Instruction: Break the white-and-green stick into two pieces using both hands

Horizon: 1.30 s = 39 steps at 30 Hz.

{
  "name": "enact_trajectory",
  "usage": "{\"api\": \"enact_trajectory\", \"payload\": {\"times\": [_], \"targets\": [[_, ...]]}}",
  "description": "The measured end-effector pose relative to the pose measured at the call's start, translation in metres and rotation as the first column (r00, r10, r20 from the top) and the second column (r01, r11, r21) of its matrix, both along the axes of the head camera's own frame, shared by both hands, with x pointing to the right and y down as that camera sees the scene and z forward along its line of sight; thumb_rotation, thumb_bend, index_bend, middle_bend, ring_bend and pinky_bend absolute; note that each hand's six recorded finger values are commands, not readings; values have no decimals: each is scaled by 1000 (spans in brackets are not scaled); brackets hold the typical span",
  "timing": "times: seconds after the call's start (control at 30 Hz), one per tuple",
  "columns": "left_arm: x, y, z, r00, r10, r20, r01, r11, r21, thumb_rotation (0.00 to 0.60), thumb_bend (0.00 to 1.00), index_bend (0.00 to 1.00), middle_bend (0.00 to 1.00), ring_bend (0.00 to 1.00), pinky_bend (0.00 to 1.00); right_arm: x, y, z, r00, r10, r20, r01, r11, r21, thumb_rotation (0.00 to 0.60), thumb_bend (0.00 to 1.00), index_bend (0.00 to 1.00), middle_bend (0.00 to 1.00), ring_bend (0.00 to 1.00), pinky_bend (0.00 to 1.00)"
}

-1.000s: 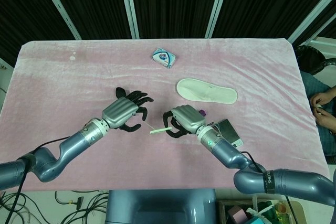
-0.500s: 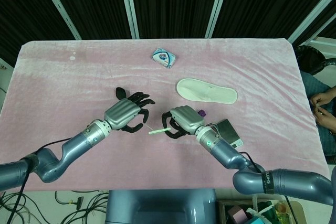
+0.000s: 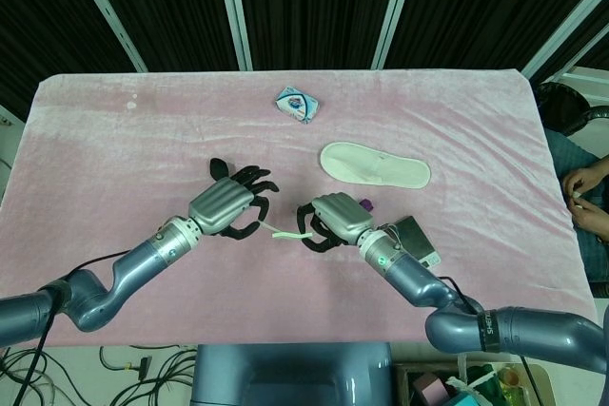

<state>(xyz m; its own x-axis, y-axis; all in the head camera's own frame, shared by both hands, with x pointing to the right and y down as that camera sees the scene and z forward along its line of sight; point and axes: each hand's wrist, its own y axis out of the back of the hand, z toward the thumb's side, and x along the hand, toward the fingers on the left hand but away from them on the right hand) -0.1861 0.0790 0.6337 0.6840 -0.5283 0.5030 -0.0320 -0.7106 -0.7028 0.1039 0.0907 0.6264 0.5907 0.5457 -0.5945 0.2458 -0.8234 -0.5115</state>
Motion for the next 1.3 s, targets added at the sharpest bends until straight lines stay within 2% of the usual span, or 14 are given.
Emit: {"api": "enact_trajectory", "payload": {"times": [0.3, 0.57, 0.93, 1.13, 1.3], "targets": [[-24, -4, -2, 999, -32, 25, 31, 999, 14, 600, 530, 656, 212, 0, 0, 24, -8, 7, 998, 44, -35, -43, 999, 11, 600, 496, 730, 907, 852, 785], [-49, 3, 8, 997, -61, 54, 61, 998, -6, 600, 529, 658, 211, 0, 0, 41, -6, 24, 995, 59, -80, -61, 998, -25, 600, 496, 731, 912, 858, 785], [-56, 21, 38, 997, -74, 35, 76, 995, -64, 600, 526, 632, 191, 0, 0, 25, 13, 42, 995, 37, -88, -38, 999, -7, 600, 494, 731, 911, 857, 785], [-58, 32, 58, 996, -74, 46, 78, 992, -99, 600, 526, 624, 187, 0, 0, 17, 26, 56, 994, 30, -104, -33, 999, -25, 600, 489, 731, 911, 856, 785], [-62, 38, 76, 994, -87, 62, 93, 990, -105, 600, 525, 611, 186, 0, 0, 10, 37, 71, 991, 28, -131, -30, 1000, -7, 600, 489, 731, 911, 856, 785]]}}
